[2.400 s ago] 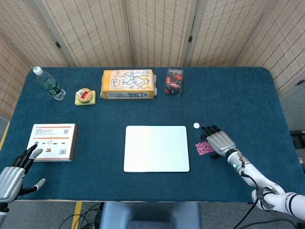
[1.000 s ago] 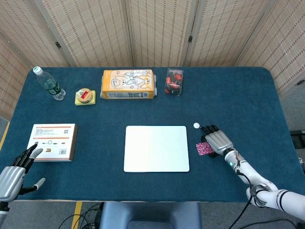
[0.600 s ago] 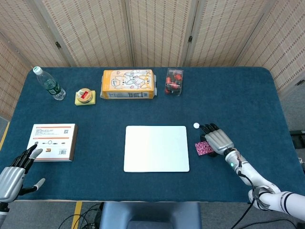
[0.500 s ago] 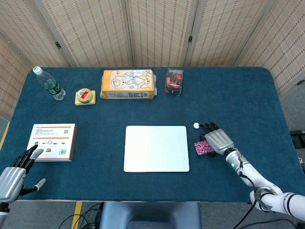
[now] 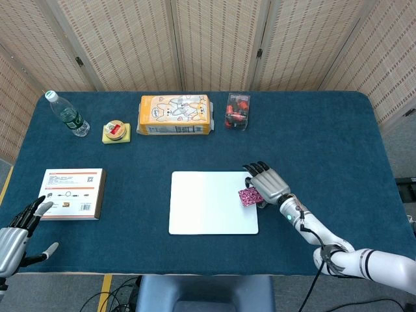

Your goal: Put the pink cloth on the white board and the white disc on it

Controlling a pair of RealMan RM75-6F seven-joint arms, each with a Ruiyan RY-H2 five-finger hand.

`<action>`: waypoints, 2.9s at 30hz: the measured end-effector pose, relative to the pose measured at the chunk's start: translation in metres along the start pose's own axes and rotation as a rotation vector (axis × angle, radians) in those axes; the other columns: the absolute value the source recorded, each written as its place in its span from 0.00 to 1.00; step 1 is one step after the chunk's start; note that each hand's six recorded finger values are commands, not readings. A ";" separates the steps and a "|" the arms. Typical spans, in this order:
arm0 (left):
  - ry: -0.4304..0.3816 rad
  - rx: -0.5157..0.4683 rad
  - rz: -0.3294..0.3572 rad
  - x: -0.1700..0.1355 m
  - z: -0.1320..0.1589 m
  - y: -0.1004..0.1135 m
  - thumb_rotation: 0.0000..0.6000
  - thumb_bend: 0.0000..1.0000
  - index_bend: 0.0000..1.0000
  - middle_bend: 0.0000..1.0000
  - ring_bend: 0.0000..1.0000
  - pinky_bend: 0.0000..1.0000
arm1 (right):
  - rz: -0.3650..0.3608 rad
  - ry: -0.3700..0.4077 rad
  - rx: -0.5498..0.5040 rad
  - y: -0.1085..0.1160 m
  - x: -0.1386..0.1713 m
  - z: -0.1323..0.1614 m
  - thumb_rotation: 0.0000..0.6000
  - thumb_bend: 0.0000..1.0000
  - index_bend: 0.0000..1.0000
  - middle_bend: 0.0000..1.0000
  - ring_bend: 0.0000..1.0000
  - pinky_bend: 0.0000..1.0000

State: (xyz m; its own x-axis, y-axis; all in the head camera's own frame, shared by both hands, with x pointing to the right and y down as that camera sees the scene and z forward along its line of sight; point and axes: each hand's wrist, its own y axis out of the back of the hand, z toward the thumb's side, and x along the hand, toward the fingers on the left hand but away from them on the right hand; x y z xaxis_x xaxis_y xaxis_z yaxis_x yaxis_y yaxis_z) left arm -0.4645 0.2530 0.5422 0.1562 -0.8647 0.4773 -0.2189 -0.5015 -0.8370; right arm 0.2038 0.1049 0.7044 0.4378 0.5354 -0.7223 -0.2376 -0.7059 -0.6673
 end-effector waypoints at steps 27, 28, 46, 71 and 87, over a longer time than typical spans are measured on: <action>-0.008 -0.001 0.002 -0.003 -0.003 0.003 1.00 0.29 0.00 0.04 0.10 0.22 | -0.002 -0.103 0.022 0.012 0.009 -0.020 1.00 0.11 0.20 0.01 0.00 0.00; -0.009 0.003 0.001 -0.003 -0.002 0.002 1.00 0.29 0.00 0.04 0.10 0.22 | -0.005 -0.112 0.018 0.011 0.011 -0.026 1.00 0.11 0.21 0.01 0.00 0.00; 0.000 0.031 -0.035 0.007 0.001 -0.010 1.00 0.29 0.00 0.04 0.10 0.22 | -0.010 -0.206 0.005 0.001 -0.006 -0.083 1.00 0.13 0.32 0.04 0.00 0.00; 0.008 0.035 -0.054 0.010 -0.002 -0.014 1.00 0.29 0.00 0.04 0.10 0.22 | -0.005 -0.232 0.027 -0.008 -0.043 -0.091 1.00 0.15 0.36 0.06 0.00 0.00; 0.026 0.043 -0.072 0.016 -0.005 -0.019 1.00 0.29 0.00 0.04 0.10 0.22 | -0.004 -0.220 0.006 -0.010 -0.058 -0.094 1.00 0.15 0.42 0.08 0.00 0.00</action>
State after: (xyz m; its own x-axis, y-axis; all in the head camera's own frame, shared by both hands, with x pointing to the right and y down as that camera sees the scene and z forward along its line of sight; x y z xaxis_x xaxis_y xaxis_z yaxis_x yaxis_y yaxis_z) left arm -0.4629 0.2489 0.5674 0.1451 -0.8272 0.5428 -0.1668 -0.5612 -0.8107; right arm 0.2624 0.0375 0.7696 0.2389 0.6267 -0.7417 -0.2419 -0.7013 -0.6705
